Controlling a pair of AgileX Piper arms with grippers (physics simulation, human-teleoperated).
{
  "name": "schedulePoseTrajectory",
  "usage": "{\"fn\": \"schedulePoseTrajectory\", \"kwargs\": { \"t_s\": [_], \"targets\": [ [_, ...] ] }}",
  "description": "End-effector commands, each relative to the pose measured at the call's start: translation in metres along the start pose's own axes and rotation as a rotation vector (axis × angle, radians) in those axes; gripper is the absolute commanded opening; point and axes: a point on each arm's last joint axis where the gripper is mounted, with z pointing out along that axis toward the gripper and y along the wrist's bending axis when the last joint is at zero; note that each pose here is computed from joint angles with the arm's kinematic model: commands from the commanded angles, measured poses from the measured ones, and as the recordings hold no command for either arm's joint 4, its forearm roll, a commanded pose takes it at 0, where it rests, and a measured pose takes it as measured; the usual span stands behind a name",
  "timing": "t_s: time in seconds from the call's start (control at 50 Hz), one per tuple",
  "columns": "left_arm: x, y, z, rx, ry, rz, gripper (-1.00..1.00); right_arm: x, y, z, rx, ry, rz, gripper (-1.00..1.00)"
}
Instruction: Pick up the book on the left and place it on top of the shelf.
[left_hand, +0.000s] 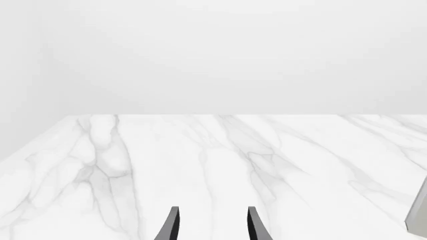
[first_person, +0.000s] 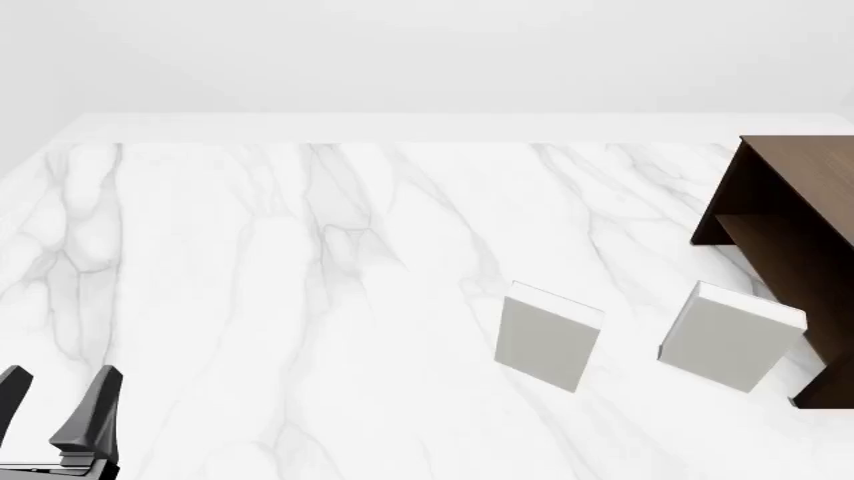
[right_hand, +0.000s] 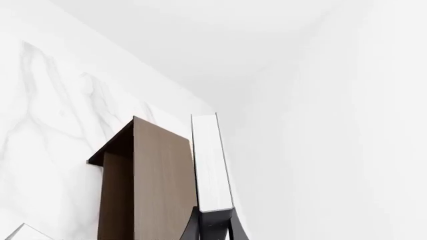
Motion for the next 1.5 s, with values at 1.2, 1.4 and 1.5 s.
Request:
{"fn": "schedulePoseTrajectory", "kwargs": {
  "t_s": [1.2,1.4,1.5],
  "targets": [
    [0.000,0.000,0.000,0.000,0.000,0.000,1.00,0.028,-0.008,0.075,0.066,0.084,-0.029,-1.00],
    [0.000,0.000,0.000,0.000,0.000,0.000,1.00,0.029,-0.009,0.087,0.066,0.081,-0.033,-1.00],
    [0.000,0.000,0.000,0.000,0.000,0.000,1.00,0.032,-0.005,0.093,0.058,0.084,-0.033,-1.00]
  ]
}}
